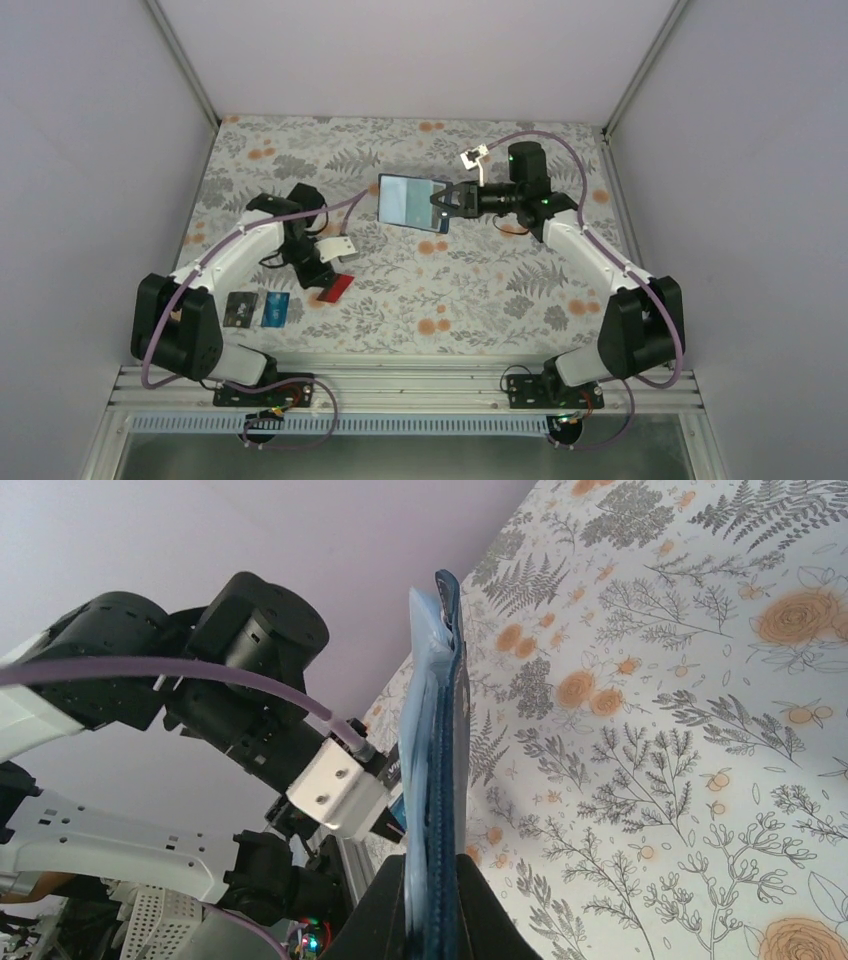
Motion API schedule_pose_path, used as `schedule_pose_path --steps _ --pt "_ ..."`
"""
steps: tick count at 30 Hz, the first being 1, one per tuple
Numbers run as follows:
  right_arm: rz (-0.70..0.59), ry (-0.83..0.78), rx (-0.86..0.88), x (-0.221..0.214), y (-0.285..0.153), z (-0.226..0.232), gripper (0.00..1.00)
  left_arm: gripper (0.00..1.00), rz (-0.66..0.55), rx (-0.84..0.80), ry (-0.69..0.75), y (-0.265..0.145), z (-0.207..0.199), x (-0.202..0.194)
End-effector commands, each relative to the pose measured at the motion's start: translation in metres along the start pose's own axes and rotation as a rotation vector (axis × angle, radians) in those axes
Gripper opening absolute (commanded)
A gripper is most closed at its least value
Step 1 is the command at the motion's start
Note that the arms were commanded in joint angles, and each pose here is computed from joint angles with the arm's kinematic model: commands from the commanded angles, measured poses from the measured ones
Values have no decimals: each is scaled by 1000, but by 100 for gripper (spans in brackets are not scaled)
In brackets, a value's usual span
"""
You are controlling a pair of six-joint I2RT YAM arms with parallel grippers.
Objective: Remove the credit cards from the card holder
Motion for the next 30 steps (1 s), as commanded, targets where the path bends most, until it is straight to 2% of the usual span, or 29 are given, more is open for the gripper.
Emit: schedule_pose_path --steps 1,5,7,17,21,26,30 --pt "-4 -8 -2 -1 -3 5 4 2 169 297 -119 0 23 -26" --pt "-10 -4 -2 -1 -3 4 4 2 357 445 -238 3 33 -43" --pt "-14 -5 -4 -2 -4 4 4 2 404 412 -294 9 31 -44" --pt "-12 -15 -16 -3 -5 5 4 2 344 194 -382 27 21 -30" --pt "-15 -19 -19 -2 -5 4 4 2 201 56 -394 12 19 -19" --pt "-14 -19 -25 -3 -4 2 4 3 131 168 -516 -10 50 -32" --pt "-12 -11 -26 -2 -2 -1 4 2 131 354 -507 -31 70 -32"
Point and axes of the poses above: each gripper's point midway between its finger pads, its own y axis out along the fingers, its own z axis along the line the jaws close on, x = y × z, the point moved 7 cm from there along -y, back along the fingers, and after that the axes turned 3 degrees about y, right-handed, at the moved point
